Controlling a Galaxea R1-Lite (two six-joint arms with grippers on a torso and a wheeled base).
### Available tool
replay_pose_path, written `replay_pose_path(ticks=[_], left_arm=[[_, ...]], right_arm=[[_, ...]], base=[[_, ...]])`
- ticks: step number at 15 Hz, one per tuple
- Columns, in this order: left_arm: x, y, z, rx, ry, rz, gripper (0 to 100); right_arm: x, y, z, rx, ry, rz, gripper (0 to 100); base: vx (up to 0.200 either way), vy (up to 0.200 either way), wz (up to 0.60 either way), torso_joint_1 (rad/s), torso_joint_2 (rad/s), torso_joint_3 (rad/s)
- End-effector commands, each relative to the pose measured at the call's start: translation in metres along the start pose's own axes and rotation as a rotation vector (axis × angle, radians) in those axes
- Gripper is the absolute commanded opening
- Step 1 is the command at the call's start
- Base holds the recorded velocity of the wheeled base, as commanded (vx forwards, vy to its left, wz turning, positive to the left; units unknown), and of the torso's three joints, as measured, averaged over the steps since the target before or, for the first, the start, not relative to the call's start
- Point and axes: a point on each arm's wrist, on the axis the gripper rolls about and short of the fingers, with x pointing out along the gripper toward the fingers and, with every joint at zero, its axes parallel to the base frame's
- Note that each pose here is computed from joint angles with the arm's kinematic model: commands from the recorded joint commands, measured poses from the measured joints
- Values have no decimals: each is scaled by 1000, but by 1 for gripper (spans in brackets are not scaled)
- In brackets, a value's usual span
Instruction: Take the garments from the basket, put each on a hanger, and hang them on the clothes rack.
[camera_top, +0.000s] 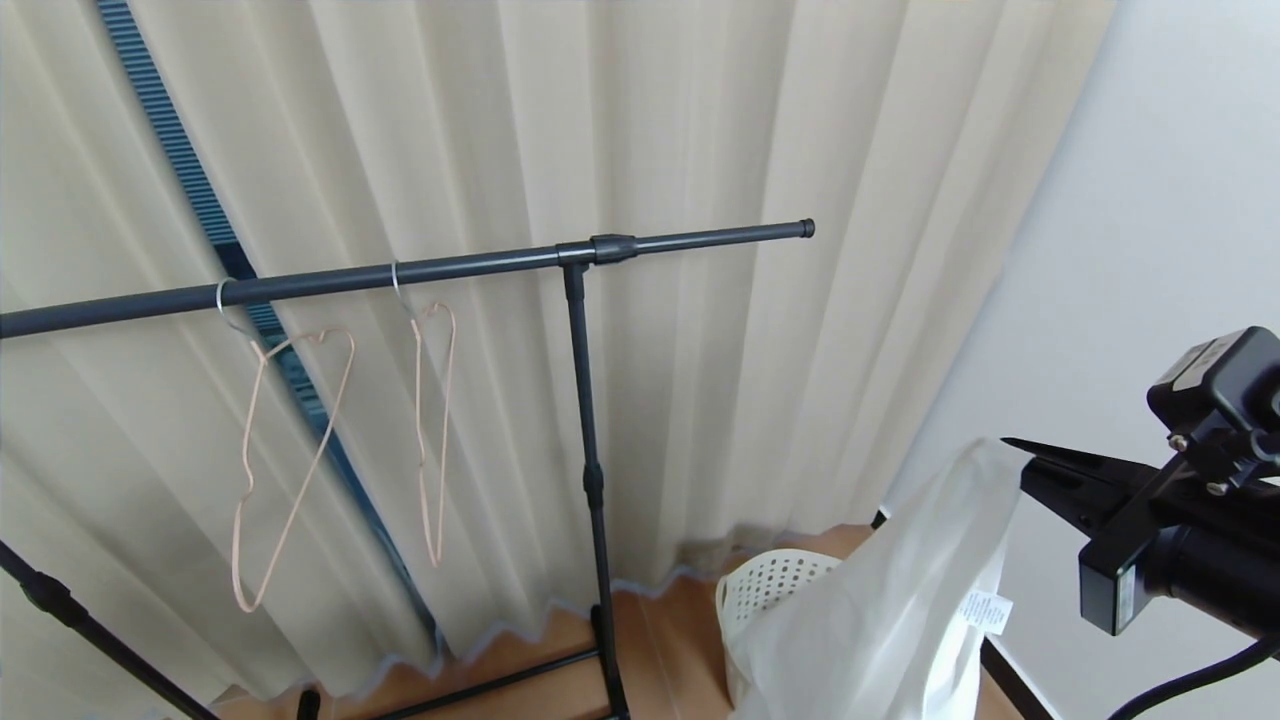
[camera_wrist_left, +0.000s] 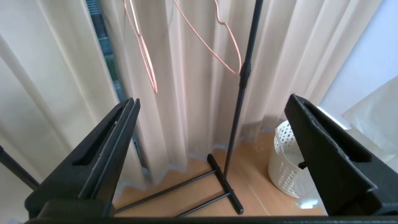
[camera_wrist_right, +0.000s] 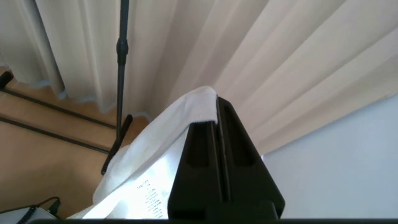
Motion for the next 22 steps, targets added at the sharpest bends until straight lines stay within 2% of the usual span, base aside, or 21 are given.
replay_pose_path(ticks=[1, 3, 10, 22], left_arm=[[0, 0, 0, -1, -2, 2, 100], [0, 0, 0, -1, 0, 2, 100], [0, 0, 0, 4, -2, 5, 100], [0, 0, 0, -6, 0, 5, 100]], right_arm=[[0, 0, -1, -11, 2, 2, 0], [0, 1, -2, -19, 6, 3, 0], [-1, 0, -3, -18, 5, 1, 0], [-5, -1, -1, -15, -10, -4, 0]], base=[[0, 0, 0, 51, -100, -61], [0, 0, 0, 9, -25, -13], [0, 0, 600, 6, -2, 1], [0, 0, 0, 1, 1, 22]])
